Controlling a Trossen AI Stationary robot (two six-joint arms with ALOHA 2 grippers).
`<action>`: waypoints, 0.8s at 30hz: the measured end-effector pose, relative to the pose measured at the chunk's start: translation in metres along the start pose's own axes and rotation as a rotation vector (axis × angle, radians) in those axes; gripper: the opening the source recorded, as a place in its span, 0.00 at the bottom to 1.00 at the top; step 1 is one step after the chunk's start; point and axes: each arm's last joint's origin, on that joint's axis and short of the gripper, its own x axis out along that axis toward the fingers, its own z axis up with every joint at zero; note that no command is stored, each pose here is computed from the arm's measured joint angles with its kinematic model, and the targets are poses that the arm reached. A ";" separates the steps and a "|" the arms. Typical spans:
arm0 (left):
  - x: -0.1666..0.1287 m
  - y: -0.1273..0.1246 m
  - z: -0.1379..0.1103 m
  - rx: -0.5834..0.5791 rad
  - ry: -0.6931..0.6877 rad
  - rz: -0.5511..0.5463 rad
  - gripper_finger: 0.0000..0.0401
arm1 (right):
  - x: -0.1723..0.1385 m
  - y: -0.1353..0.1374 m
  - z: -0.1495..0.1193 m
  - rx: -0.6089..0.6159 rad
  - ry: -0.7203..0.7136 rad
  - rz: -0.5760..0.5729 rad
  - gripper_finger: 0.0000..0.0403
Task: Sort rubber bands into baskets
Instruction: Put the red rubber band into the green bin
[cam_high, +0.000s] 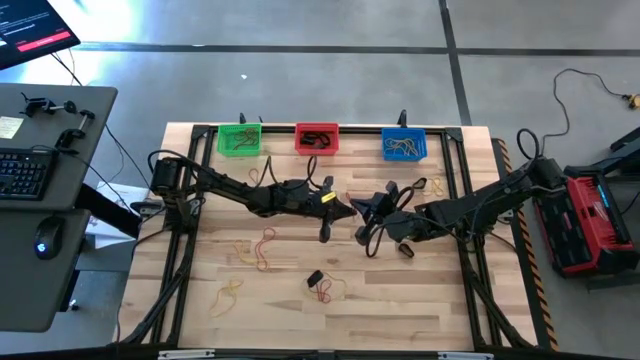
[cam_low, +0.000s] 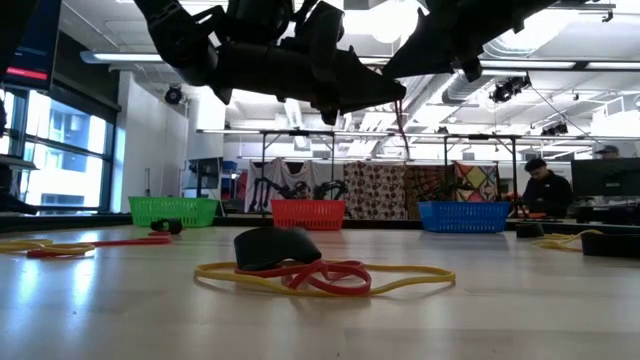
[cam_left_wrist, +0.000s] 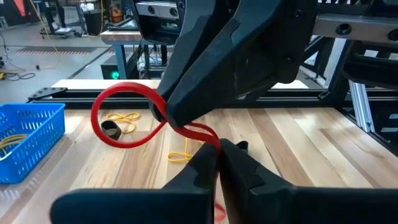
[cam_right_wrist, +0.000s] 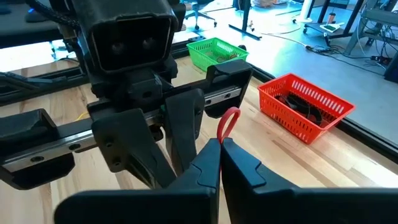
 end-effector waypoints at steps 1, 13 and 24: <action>0.000 0.000 0.000 0.004 0.000 0.000 0.01 | 0.000 0.000 0.000 -0.002 0.004 0.009 0.00; 0.000 0.000 -0.004 0.009 0.043 0.000 0.00 | 0.000 0.000 0.000 -0.054 -0.006 -0.010 0.13; -0.004 0.000 -0.013 0.035 0.126 -0.002 0.00 | 0.000 -0.002 0.003 -0.076 -0.043 -0.078 0.38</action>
